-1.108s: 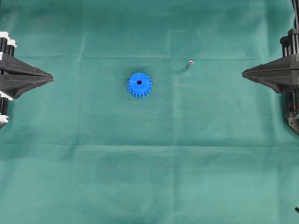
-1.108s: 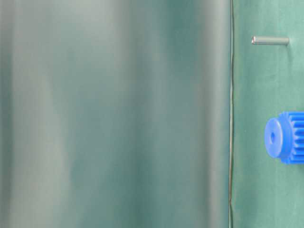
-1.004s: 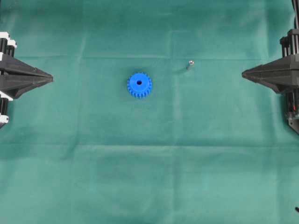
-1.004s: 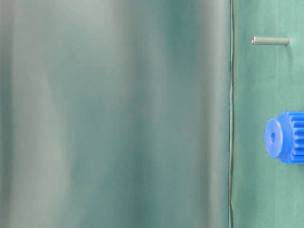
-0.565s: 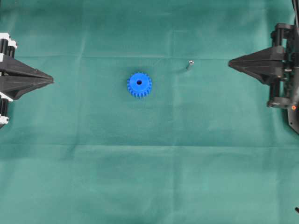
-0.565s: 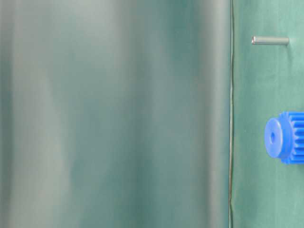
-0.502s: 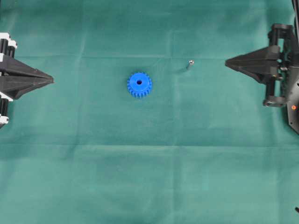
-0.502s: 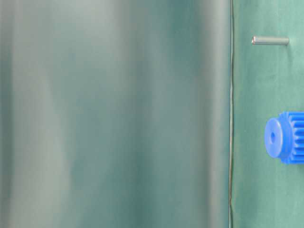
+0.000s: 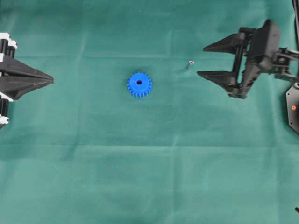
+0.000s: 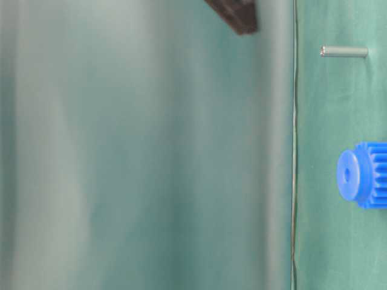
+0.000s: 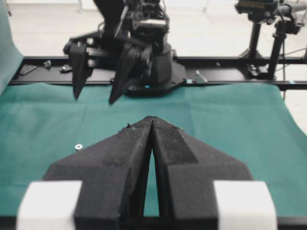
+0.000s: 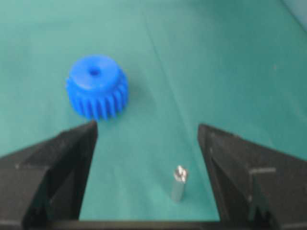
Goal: Insert the shaft placed at a random location into the center hole of the small gear at another random location.
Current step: 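Move the right gripper open toward the silver shaft, then lower the right gripper over the shaft and close on it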
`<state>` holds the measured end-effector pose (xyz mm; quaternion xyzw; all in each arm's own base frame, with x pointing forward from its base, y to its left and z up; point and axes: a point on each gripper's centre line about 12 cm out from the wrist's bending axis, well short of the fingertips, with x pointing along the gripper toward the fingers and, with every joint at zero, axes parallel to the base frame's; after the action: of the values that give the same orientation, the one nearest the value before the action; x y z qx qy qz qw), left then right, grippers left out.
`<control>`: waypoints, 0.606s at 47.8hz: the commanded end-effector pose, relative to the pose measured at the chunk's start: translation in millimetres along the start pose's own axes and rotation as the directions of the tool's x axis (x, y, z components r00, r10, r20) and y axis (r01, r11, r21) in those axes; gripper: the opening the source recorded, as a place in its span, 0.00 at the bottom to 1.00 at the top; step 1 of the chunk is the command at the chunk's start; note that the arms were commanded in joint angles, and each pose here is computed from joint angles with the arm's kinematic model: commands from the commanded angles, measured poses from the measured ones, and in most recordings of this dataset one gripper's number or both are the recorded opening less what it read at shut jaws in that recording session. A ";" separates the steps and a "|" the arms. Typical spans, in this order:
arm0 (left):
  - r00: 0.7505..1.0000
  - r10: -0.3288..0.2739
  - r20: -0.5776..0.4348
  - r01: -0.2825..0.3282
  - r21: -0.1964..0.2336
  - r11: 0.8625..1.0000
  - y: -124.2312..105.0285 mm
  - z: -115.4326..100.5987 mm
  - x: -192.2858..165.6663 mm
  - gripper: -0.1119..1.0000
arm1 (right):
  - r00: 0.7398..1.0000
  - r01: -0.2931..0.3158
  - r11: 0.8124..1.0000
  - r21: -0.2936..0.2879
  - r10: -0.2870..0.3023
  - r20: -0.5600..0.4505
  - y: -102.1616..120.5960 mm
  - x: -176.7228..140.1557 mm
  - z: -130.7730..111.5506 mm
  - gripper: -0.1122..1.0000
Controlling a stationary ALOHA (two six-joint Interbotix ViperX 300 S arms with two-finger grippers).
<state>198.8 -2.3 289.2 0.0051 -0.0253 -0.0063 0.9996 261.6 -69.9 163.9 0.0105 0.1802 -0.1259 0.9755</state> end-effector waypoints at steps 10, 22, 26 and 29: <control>1.000 -0.002 0.015 0.002 0.004 1.000 -0.3 7.9 2.7 0.10 | 0.999 0.034 0.999 0.001 -0.034 -0.013 -9.4 33.0 -13.5 0.87; 1.000 -0.004 0.008 0.004 0.003 1.000 -0.6 7.0 2.7 0.10 | 0.997 0.063 0.998 0.020 -0.062 -0.056 -16.7 47.1 -35.5 0.86; 1.000 -0.002 0.006 0.002 0.003 1.000 -0.3 6.9 2.7 0.10 | 0.996 0.068 0.997 0.025 -0.067 -0.064 -17.2 49.4 -40.6 0.86; 1.000 -0.002 0.003 0.002 0.003 1.000 -0.3 6.5 2.7 0.10 | 0.995 0.071 0.997 0.028 -0.069 -0.066 -17.4 50.3 -42.4 0.86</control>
<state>199.2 -2.2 286.9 0.0051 -0.0161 -0.0062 0.9998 282.8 -92.3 100.8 0.0301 0.2278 -0.1575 0.9604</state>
